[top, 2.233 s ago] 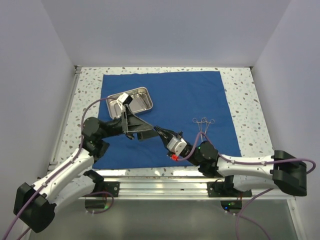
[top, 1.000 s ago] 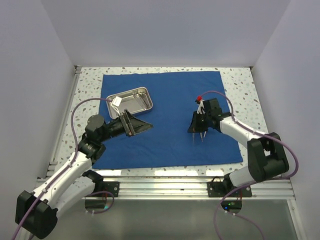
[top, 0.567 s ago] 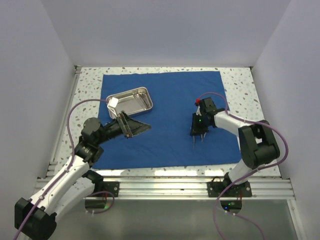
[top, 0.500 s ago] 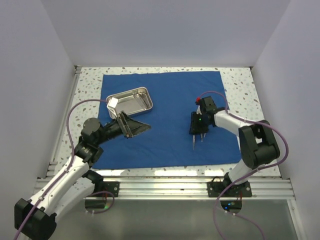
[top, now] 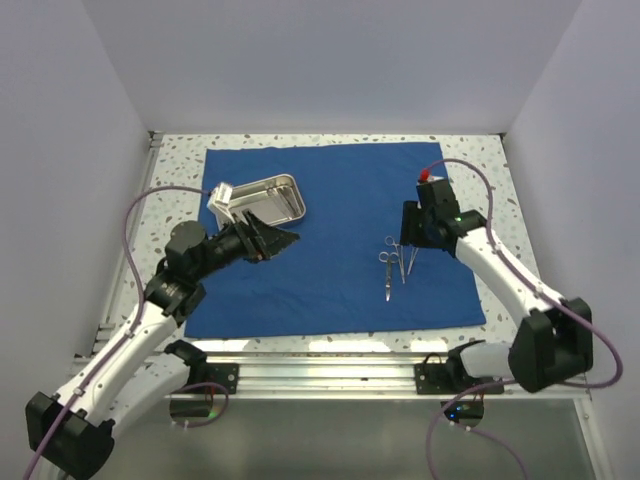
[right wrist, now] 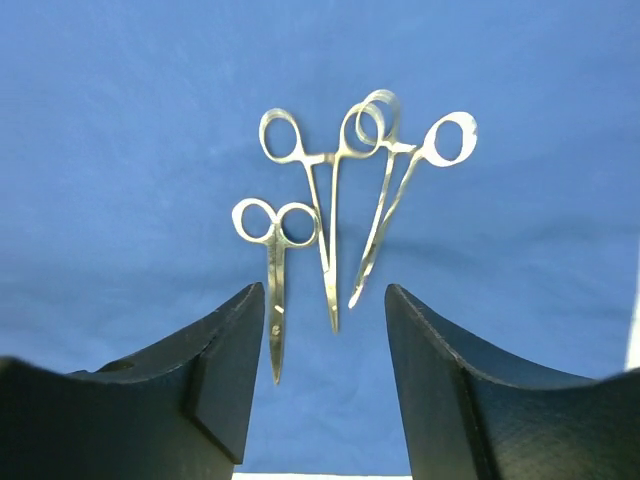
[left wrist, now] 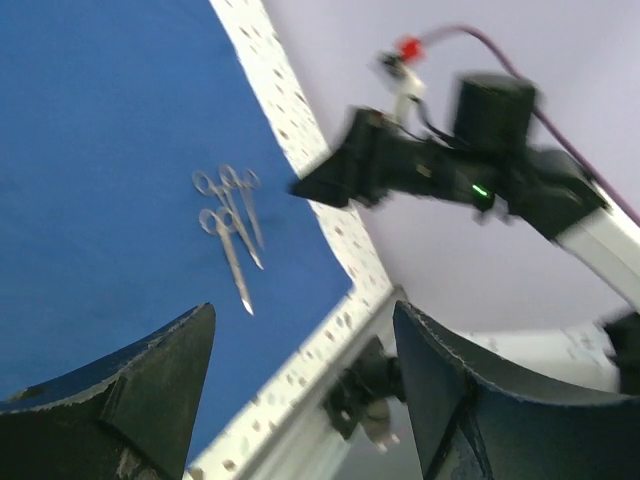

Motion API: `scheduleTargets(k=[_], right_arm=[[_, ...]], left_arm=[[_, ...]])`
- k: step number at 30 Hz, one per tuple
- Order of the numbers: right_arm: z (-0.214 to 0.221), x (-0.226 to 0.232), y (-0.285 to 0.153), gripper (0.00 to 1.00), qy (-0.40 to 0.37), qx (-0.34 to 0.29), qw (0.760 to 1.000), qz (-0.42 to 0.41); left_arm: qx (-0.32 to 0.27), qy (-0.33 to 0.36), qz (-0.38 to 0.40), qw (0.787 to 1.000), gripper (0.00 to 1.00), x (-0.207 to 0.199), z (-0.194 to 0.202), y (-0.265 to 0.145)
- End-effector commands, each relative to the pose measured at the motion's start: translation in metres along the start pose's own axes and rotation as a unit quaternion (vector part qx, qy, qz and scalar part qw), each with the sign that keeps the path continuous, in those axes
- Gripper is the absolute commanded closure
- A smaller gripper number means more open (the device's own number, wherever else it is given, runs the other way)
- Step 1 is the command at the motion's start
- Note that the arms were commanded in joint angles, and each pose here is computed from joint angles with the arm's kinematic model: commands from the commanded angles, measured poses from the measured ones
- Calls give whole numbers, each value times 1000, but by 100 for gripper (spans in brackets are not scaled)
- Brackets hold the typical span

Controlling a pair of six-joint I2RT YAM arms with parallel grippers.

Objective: Open and lay out the surgical kit
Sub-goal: Place the medical item in the surgical kit, then pick up the medical item from the container.

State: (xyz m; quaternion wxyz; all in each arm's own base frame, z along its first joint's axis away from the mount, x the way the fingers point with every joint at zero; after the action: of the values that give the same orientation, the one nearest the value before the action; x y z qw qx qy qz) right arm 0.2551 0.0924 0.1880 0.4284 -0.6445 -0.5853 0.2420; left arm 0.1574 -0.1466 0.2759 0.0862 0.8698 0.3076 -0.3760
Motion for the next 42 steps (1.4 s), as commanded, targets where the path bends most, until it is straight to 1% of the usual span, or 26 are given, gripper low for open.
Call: scheduleTargets(k=[1,2,4,5,7,8,9,10,12,13,14,15,16,18,20,21,23,24,25,26,27,28,30,34,40,42], right_arm=[[-18,-6,-50,44,-3,-82,997,11],[-19,-6,-63,44,1,-101,995,-10],[-14,-3,-68,43,-3,-100,993,-55],[-11,-4,-71,42,-4,-103,992,-66],[-8,-2,-71,43,-4,-103,991,-88],[-2,-1,-68,42,-7,-92,991,-101],[-2,0,-67,42,-6,-96,989,-111],[0,0,-66,42,-5,-92,989,-118],[5,1,-61,43,0,-93,987,-131],[7,1,-59,42,3,-96,987,-132],[13,1,-55,42,1,-83,986,-146],[12,3,-54,43,3,-90,984,-154],[14,3,-52,42,1,-89,984,-157],[16,3,-48,43,0,-85,983,-161],[17,5,-48,42,-2,-78,983,-168],[17,7,-48,43,-2,-78,981,-176],[18,7,-51,43,-2,-80,980,-183],[18,7,-52,43,-2,-82,980,-182],[17,6,-53,42,0,-87,980,-180],[17,6,-55,42,-1,-91,979,-181],[17,5,-56,41,0,-93,979,-179],[17,5,-57,42,1,-97,980,-177],[17,5,-57,41,1,-98,979,-178],[17,6,-57,41,0,-95,979,-183],[19,8,-56,41,1,-87,976,-199],[19,9,-56,41,0,-86,976,-202]], left_arm=[[-52,104,-122,986,24,11,-32,8],[-56,120,-145,981,24,16,-36,12],[-74,166,-190,965,23,23,-54,21],[-48,171,-216,960,23,38,-54,36],[-30,210,-238,948,24,41,-74,55],[29,200,-273,941,25,67,-64,75],[23,216,-289,932,26,69,-81,87],[54,214,-315,923,28,93,-74,104],[59,223,-332,915,28,110,-86,121],[91,213,-347,909,29,134,-77,134],[106,205,-356,906,30,146,-76,139],[98,200,-379,898,30,157,-89,143],[122,187,-396,891,31,179,-79,152],[111,172,-418,885,32,194,-89,158],[123,165,-442,873,32,215,-84,163],[109,169,-457,867,32,216,-93,169],[132,167,-470,856,32,233,-86,178],[123,173,-472,856,32,233,-97,186],[142,167,-484,847,32,250,-87,192],[159,164,-490,842,33,254,-83,195],[151,168,-492,841,33,255,-91,201],[165,165,-501,833,33,268,-82,205],[167,167,-508,829,33,272,-80,211],[187,167,-539,804,33,287,-68,215],[215,186,-571,770,33,282,-51,207],[235,188,-570,765,38,282,-42,206]])
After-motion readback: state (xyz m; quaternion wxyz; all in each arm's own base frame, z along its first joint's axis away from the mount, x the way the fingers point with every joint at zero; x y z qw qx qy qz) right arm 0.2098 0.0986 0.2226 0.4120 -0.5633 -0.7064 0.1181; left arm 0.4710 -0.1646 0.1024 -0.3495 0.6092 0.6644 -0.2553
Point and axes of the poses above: each gripper's point midway between its finger pads, its own y axis out along the fingers, its own x axis along the line the jaws close on, z = x × y, the point moved 10 cm from there along -y, back along the fingers, and after that the axes turned 10 degrees about y, right-handed, at the moved point
